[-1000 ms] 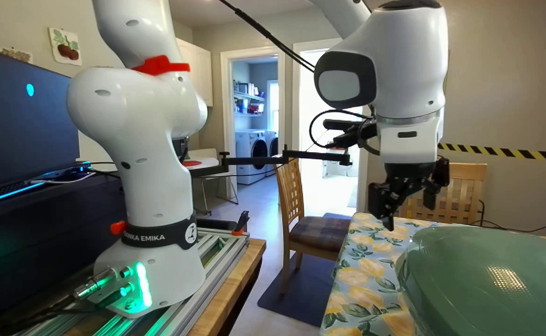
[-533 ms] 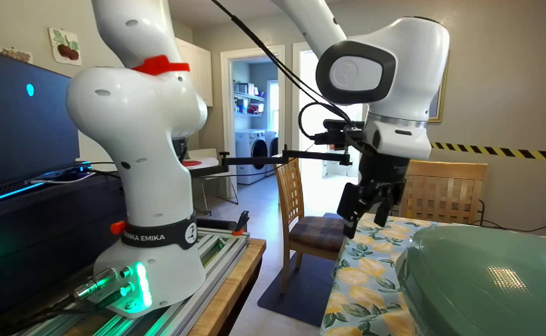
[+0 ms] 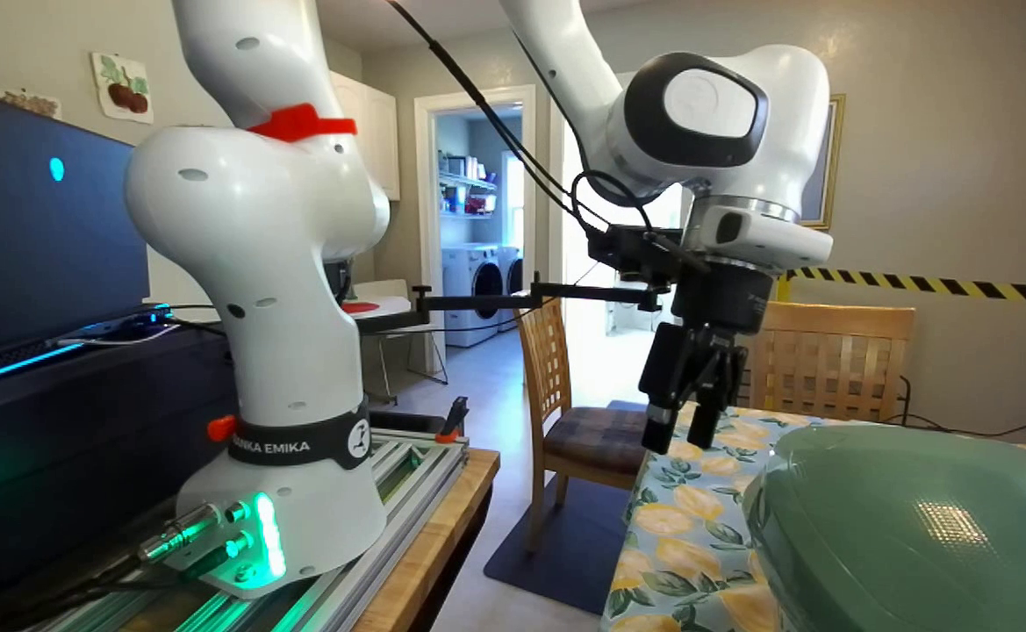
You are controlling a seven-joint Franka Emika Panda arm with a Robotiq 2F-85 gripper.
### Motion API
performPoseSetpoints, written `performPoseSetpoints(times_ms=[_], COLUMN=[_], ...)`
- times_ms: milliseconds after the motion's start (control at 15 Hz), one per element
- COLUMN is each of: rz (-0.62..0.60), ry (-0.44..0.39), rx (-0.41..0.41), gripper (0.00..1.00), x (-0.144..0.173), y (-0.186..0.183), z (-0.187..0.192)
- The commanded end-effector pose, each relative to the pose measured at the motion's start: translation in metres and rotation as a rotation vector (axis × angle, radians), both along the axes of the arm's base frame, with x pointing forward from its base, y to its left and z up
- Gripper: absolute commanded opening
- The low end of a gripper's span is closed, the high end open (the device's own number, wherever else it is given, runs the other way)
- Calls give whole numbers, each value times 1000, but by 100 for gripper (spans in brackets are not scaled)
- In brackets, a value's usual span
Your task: Turn the bin around then open it.
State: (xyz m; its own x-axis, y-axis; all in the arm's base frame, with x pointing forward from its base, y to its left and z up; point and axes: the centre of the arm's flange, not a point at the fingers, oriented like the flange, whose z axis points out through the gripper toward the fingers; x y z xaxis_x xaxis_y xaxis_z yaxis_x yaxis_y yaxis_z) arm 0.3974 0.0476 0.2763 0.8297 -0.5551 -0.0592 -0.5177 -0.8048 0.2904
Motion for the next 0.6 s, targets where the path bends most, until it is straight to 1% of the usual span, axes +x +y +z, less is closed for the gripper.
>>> performPoseSetpoints(times_ms=[0, 67, 133, 333, 467, 533], rz=[21, 43, 68, 109, 148, 169], ry=[-9, -26, -27, -83, -104, -101], rx=[-34, -88, -122, -238, -300, -320], gripper=[100, 100, 100, 100, 100, 100], x=[-1, -1, -1, 2, 2, 1], y=[2, 3, 4, 5, 8, 10], z=[-2, -7, -10, -17, -23, -24])
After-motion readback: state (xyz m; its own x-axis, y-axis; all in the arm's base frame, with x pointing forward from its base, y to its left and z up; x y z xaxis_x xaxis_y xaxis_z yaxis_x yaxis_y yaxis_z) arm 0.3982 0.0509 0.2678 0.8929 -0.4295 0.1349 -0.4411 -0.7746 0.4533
